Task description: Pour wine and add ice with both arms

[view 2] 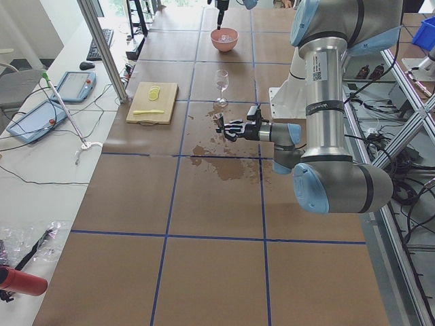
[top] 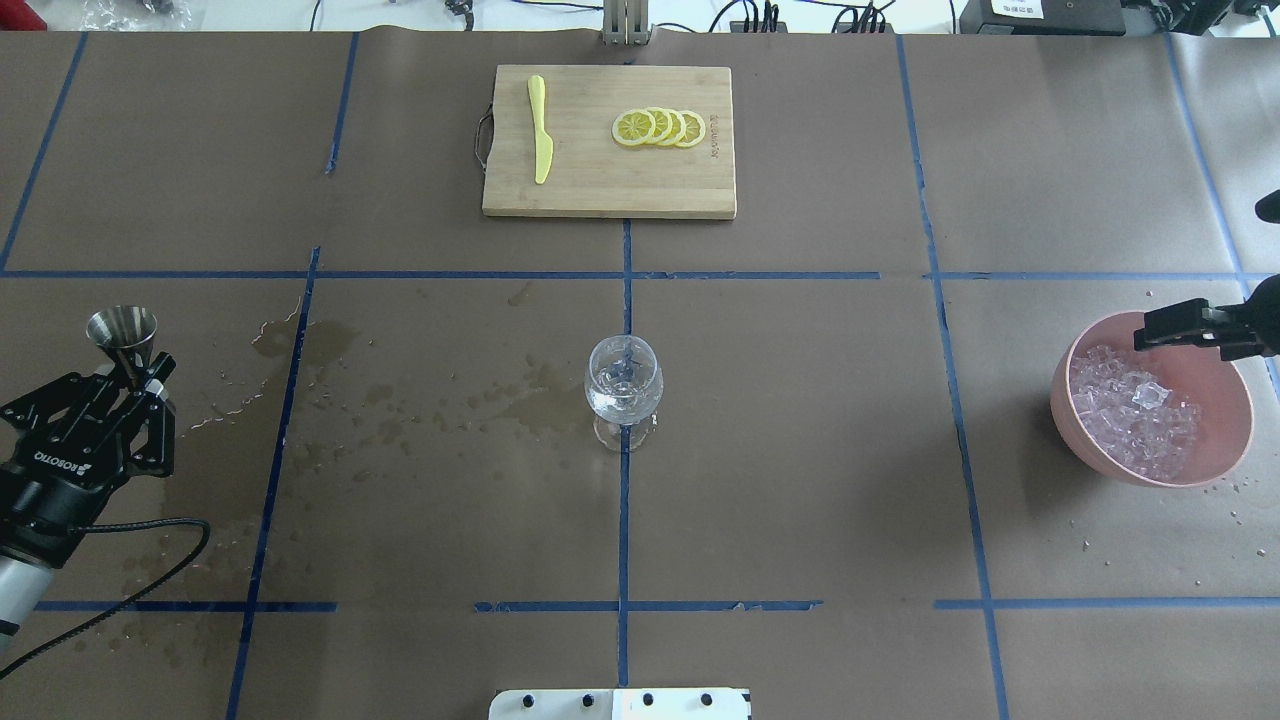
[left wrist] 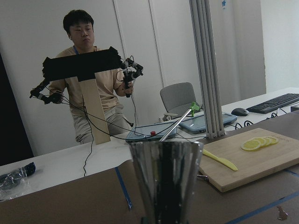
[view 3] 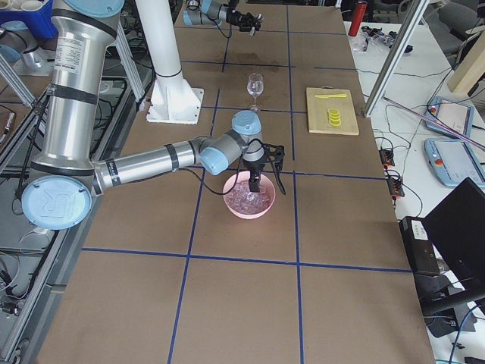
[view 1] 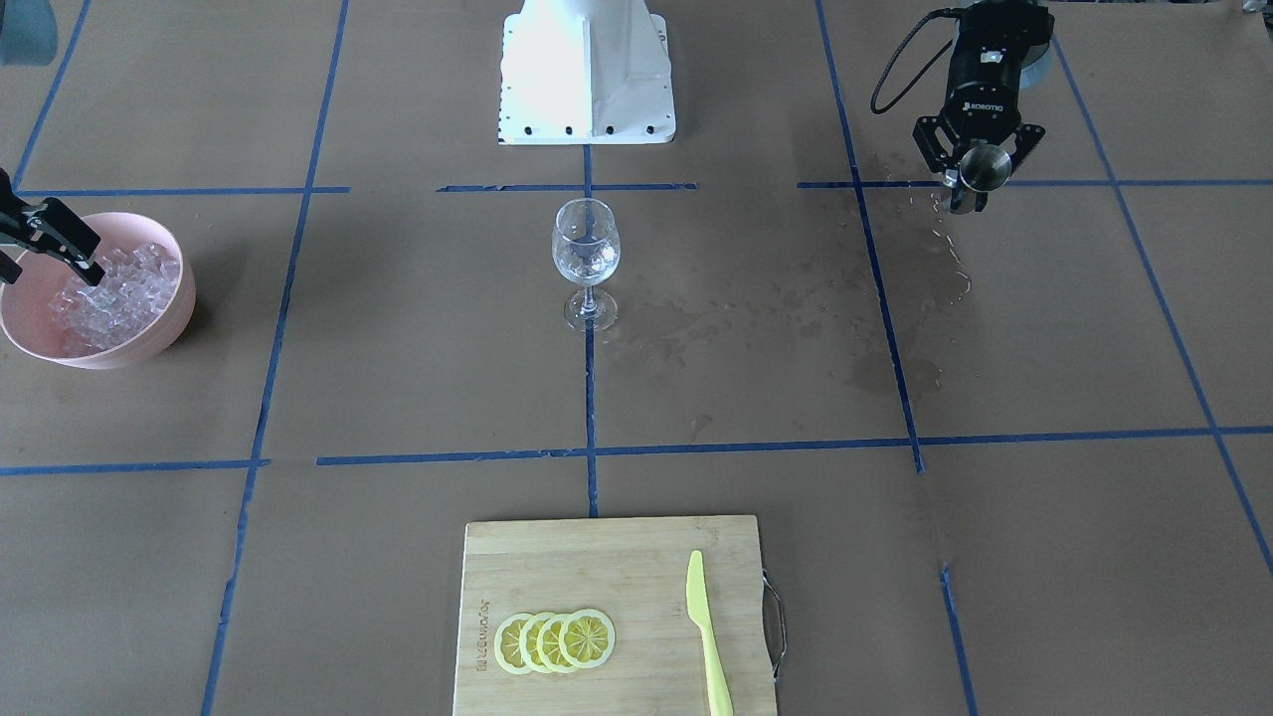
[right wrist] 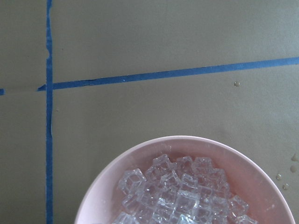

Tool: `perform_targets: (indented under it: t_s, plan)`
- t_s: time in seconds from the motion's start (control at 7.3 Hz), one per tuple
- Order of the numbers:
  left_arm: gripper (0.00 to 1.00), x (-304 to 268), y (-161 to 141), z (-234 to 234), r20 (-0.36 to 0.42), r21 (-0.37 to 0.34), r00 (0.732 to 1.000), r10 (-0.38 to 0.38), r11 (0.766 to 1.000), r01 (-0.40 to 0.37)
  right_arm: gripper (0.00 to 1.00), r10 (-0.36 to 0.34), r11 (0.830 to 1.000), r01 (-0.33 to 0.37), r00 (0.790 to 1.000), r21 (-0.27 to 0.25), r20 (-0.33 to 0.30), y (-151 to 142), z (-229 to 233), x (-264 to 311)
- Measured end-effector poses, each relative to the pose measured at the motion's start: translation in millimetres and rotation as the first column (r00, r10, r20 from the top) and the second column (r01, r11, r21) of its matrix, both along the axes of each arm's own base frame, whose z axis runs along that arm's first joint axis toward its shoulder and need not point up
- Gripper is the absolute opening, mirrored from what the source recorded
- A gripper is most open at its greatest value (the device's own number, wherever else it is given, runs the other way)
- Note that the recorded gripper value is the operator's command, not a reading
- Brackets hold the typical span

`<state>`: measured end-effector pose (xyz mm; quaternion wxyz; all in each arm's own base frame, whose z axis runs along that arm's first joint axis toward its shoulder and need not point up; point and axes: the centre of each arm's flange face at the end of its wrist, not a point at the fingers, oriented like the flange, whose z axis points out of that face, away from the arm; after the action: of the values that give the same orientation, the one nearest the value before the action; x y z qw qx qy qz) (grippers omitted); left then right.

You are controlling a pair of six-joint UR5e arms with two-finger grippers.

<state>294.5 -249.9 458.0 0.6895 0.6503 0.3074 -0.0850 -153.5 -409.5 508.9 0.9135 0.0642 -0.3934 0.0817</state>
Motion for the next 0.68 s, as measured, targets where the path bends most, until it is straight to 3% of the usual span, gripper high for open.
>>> perform_targets:
  t_s: [0.55, 0.68]
  plan:
    - [0.00, -0.1, -0.9, 3.7, -0.010, -0.008, 1.000, -0.002, 1.000, 0.002, 1.00, 0.028, 0.999, -0.028, 0.999, 0.018, -0.028, 18.9, 39.4, -36.1]
    - [0.00, 0.3, -0.8, 4.1, -0.014, -0.010, 1.000, -0.001, 1.000, 0.000, 0.94, 0.028, 1.000, -0.028, 0.999, 0.013, -0.037, 23.0, 43.1, -39.8]
